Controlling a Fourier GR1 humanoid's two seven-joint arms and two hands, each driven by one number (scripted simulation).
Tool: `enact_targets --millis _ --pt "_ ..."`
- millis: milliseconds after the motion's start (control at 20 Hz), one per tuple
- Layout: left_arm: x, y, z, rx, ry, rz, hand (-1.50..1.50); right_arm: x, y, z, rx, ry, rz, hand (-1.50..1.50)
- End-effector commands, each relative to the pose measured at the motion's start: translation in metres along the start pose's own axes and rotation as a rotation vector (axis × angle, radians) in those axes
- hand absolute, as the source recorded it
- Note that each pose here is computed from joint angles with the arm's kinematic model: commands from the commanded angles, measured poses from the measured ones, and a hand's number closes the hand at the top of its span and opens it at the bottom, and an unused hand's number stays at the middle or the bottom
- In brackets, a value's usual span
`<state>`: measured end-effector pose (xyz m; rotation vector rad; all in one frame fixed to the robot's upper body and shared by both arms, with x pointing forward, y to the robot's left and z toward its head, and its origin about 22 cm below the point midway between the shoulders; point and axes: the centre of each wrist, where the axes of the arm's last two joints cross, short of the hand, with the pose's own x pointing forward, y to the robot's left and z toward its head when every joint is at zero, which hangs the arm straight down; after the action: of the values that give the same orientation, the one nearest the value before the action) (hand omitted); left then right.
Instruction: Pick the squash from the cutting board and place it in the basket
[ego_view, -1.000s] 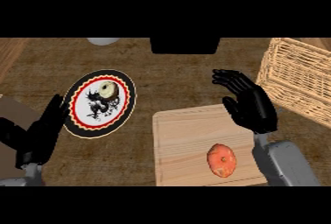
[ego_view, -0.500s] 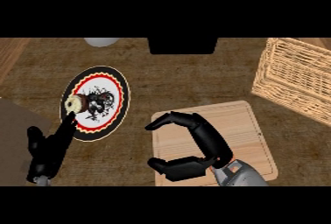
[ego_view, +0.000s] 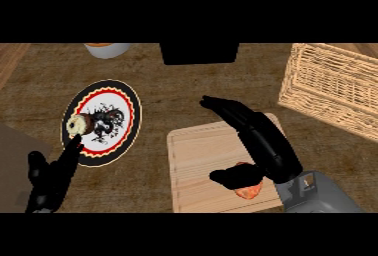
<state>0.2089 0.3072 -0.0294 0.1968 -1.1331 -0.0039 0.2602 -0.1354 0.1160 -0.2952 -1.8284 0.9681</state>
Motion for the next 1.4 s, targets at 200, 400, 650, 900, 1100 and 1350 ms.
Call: enact_targets --millis 200,400,650,900,1100,1350 --pt "-0.033 -0.001 0.013 -0.014 0.136 0.011 0.00 0.059 -0.090 0.017 0.086 0.121 0.395 -1.50" --pt "-0.035 0.002 0.017 -0.011 0.145 0.008 0.00 0.069 -0.117 0.029 0.277 0.201 0.456 -1.50" --pt "-0.033 -0.009 0.013 -0.019 0.134 0.000 0.00 0.084 -0.145 0.037 0.438 0.289 0.510 -1.50" --pt "-0.033 -0.012 0.022 -0.013 0.112 -0.014 0.00 0.098 -0.154 0.057 0.493 0.349 0.534 -1.50" --pt "-0.029 -0.012 0.013 -0.055 0.137 -0.004 0.00 0.104 -0.175 0.052 0.474 0.351 0.488 -1.50" --pt "-0.028 -0.008 0.011 -0.042 0.126 0.001 0.00 0.098 -0.149 0.065 0.478 0.348 0.427 -1.50"
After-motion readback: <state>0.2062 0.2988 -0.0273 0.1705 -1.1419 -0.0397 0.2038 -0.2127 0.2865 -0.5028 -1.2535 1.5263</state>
